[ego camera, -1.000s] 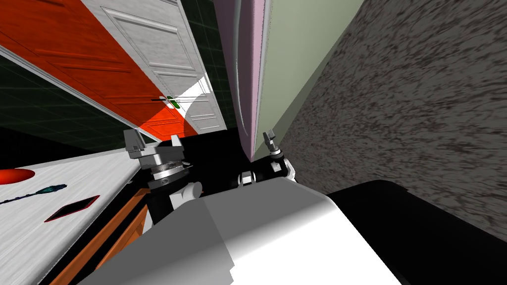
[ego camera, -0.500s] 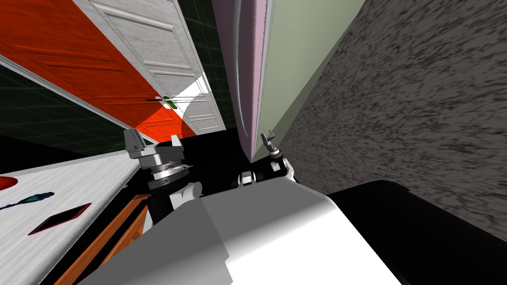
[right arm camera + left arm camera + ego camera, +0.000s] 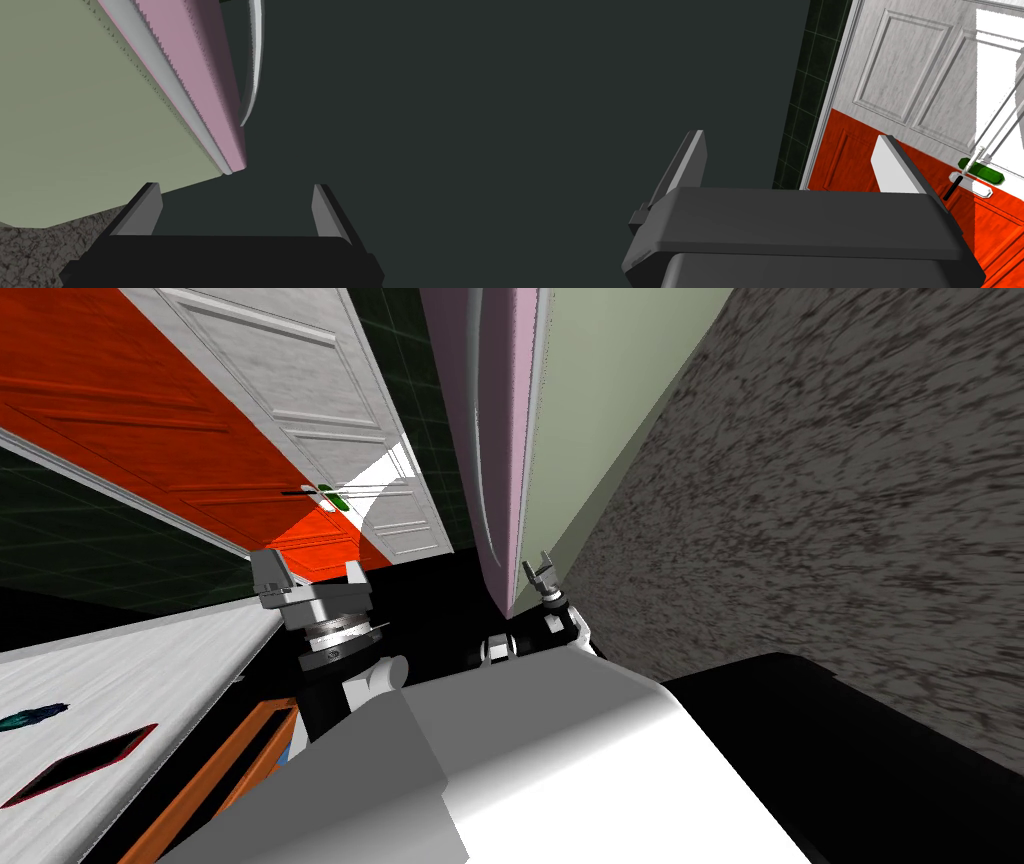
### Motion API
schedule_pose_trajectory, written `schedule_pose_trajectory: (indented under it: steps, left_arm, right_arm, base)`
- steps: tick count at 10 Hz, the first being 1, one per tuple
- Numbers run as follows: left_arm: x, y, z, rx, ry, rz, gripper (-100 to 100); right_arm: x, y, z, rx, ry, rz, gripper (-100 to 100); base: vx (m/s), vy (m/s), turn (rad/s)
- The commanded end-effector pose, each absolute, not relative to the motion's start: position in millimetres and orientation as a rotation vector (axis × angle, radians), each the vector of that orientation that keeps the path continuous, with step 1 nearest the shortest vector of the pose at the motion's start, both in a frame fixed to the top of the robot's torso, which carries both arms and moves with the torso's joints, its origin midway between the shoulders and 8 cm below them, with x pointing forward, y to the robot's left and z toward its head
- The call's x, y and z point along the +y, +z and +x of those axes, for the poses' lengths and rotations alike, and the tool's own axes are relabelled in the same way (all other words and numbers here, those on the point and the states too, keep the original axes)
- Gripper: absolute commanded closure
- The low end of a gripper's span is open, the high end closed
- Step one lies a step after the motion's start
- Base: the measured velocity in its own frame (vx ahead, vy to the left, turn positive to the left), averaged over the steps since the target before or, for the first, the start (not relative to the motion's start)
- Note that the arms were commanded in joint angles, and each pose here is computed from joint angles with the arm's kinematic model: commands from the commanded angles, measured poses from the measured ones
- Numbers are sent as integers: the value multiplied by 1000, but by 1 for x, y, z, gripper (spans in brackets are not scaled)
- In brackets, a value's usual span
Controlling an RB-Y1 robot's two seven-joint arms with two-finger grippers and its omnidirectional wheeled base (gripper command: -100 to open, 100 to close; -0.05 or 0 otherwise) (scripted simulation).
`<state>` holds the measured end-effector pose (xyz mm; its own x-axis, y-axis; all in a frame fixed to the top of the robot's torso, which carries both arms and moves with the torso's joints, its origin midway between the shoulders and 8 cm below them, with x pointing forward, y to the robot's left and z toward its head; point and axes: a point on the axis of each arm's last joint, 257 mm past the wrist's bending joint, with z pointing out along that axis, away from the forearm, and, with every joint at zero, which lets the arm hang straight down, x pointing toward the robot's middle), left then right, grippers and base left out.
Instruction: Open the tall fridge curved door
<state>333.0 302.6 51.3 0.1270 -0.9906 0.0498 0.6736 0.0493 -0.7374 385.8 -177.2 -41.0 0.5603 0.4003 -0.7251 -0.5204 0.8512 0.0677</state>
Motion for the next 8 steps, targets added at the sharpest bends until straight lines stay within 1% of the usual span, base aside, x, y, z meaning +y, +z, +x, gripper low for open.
schedule_pose_trajectory:
  steps: [1, 6, 8]
  left_arm:
    - [303, 51, 333, 560, -1374, -714, 0]
    - [303, 51, 333, 560, -1374, -714, 0]
    - [303, 51, 333, 560, -1373, -714, 0]
  right_arm:
    - [-173, -49, 389, 804, 479, -210, -100]
    - [-169, -57, 392, 788, 356, -278, -100]
    - [-165, -66, 396, 783, 308, -315, -100]
  base:
    - [56, 33, -104]
    - [42, 33, -45]
    - [63, 38, -89]
